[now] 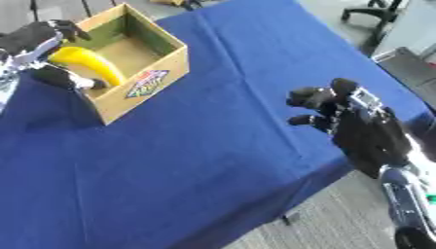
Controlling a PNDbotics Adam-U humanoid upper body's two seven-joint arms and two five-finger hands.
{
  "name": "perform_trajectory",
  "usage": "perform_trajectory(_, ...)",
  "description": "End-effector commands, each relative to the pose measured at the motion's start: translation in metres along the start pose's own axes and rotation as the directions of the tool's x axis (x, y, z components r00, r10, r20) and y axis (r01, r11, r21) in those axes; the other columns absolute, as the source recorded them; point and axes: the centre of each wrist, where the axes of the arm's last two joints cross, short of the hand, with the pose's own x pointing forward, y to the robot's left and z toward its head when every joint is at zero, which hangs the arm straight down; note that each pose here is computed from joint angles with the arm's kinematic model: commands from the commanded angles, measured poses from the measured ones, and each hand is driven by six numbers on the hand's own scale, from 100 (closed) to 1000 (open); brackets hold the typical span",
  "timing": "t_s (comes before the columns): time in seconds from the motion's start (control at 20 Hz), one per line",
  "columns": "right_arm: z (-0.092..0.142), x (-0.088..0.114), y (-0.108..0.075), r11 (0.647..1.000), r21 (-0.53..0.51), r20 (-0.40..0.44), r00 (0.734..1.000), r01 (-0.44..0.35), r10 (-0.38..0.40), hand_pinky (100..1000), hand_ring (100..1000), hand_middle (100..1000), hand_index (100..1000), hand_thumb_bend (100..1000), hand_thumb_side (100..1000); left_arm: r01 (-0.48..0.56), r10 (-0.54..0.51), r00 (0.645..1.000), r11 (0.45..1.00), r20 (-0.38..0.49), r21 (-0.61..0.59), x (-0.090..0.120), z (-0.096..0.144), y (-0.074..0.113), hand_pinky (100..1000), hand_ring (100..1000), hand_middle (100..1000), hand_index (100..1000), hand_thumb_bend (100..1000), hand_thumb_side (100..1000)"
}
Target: Pick up objects on the table and place them in the box.
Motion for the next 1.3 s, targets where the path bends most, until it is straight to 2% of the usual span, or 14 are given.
perform_trajectory(0.05, 0.001, 0.006, -0.002, 1.0, 0.0, 0.008, 1.0, -0.022, 0.022, 753, 863, 762, 598, 100, 782, -0.007, 0.014, 0.998, 0.995, -0.067, 0.101, -0.015, 0.005, 0.017, 723, 756, 755, 818, 533, 814)
perform_trajectory(0.2, 0.003, 0.004, -0.003, 1.0, -0.009, 0.0, 1.0, -0.015, 0.015, 753, 862, 762, 598, 100, 781, -0.046, 0.066, 0.99, 0.986, -0.124, 0.159, -0.022, 0.011, 0.015, 688, 714, 705, 783, 449, 799)
perform_trajectory(0.35, 0.007, 0.001, -0.005, 1.0, -0.023, -0.009, 1.0, -0.009, 0.009, 753, 862, 762, 598, 100, 781, -0.075, 0.109, 0.985, 0.969, -0.133, 0.237, -0.025, 0.02, 0.017, 653, 663, 642, 732, 372, 789)
perform_trajectory(0.55, 0.012, -0.002, -0.007, 0.999, -0.047, -0.023, 1.0, -0.002, 0.0, 752, 861, 761, 598, 100, 780, -0.112, 0.152, 0.984, 0.936, -0.096, 0.333, -0.028, 0.038, 0.016, 628, 625, 599, 690, 298, 789)
perform_trajectory(0.85, 0.017, -0.003, -0.01, 0.997, -0.073, -0.034, 0.999, -0.005, 0.002, 753, 861, 761, 598, 100, 779, -0.182, 0.214, 0.977, 0.888, -0.028, 0.422, -0.024, 0.069, -0.001, 594, 586, 557, 650, 252, 801)
perform_trajectory(1.1, 0.02, -0.004, -0.012, 0.996, -0.093, -0.04, 0.999, -0.008, 0.005, 753, 862, 761, 598, 100, 779, -0.292, 0.336, 0.942, 0.839, -0.014, 0.459, -0.003, 0.094, -0.024, 582, 569, 539, 636, 224, 829)
perform_trajectory(1.15, 0.021, -0.004, -0.012, 0.995, -0.095, -0.042, 0.999, -0.01, 0.006, 753, 862, 760, 598, 100, 757, -0.315, 0.362, 0.932, 0.83, -0.014, 0.461, 0.001, 0.1, -0.029, 581, 567, 539, 635, 221, 829)
perform_trajectory(1.3, 0.022, -0.005, -0.012, 0.995, -0.098, -0.042, 0.999, -0.011, 0.006, 753, 862, 761, 598, 100, 779, -0.392, 0.461, 0.887, 0.783, -0.026, 0.482, 0.014, 0.116, -0.045, 574, 561, 530, 626, 172, 840)
